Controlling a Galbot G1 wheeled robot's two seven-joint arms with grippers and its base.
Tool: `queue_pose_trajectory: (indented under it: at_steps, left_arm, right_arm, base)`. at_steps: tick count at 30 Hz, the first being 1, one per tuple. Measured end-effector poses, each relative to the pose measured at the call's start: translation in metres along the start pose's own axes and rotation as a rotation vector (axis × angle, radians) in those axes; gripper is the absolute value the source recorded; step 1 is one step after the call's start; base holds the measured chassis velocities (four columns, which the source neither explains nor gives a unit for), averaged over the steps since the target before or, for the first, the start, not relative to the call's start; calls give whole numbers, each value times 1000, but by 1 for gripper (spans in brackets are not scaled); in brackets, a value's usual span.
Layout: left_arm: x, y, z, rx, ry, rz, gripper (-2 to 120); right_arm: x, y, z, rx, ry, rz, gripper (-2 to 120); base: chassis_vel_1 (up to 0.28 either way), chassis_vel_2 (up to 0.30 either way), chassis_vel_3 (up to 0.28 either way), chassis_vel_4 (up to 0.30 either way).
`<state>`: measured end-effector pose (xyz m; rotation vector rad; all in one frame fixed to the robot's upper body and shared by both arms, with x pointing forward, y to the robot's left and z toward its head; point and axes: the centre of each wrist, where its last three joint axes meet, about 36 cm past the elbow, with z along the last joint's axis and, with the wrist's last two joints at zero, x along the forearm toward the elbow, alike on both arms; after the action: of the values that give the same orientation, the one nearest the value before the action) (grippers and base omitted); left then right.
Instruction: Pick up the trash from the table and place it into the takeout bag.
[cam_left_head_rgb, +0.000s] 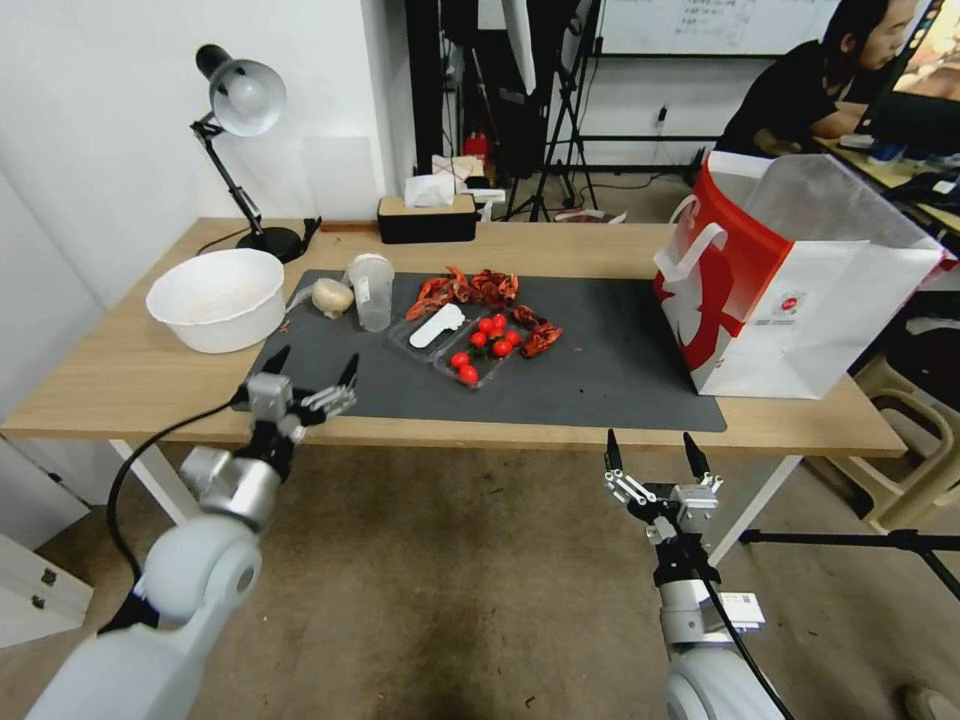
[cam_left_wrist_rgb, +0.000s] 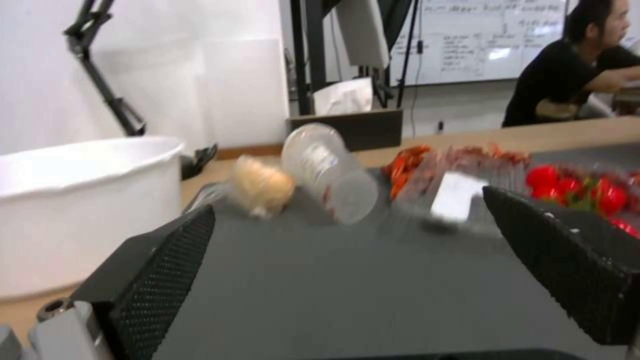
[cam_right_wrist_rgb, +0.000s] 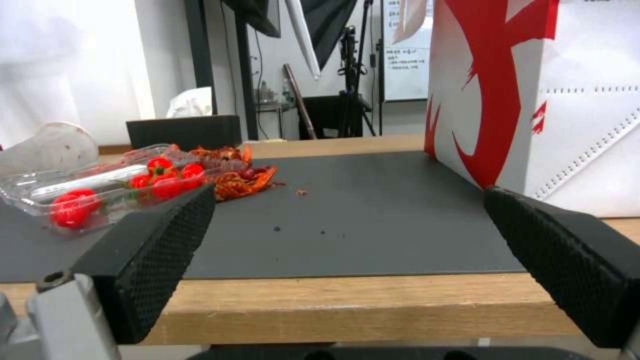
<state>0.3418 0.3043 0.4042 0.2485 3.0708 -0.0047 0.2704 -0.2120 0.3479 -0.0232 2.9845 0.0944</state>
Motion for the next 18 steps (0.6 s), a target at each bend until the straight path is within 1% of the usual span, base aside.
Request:
queue_pose_trajectory:
  at_steps: [1, 2, 5, 10, 18]
  left_arm:
    - [8, 0, 6, -6, 6, -10, 100]
    - [8, 0, 6, -6, 6, -10, 100]
    - [25, 3, 16, -29, 9, -32, 100]
    - [40, 5, 24, -44, 7, -50, 100]
    - [51, 3, 35, -47, 4, -64, 100]
  right_arm:
    - [0, 0, 0, 0, 0, 0, 100]
    - [0, 0, 0, 0, 0, 0, 100]
    - [1, 0, 0, -1, 1, 2, 100]
    - [3, 0, 1, -2, 1, 6, 100]
    - [4, -2, 0, 1, -4, 9, 100]
  base:
    - [0, 0, 0, 0]
    - [0, 0, 0, 0]
    - [0, 0, 0, 0]
    - [0, 0, 0, 0]
    - [0, 0, 0, 0]
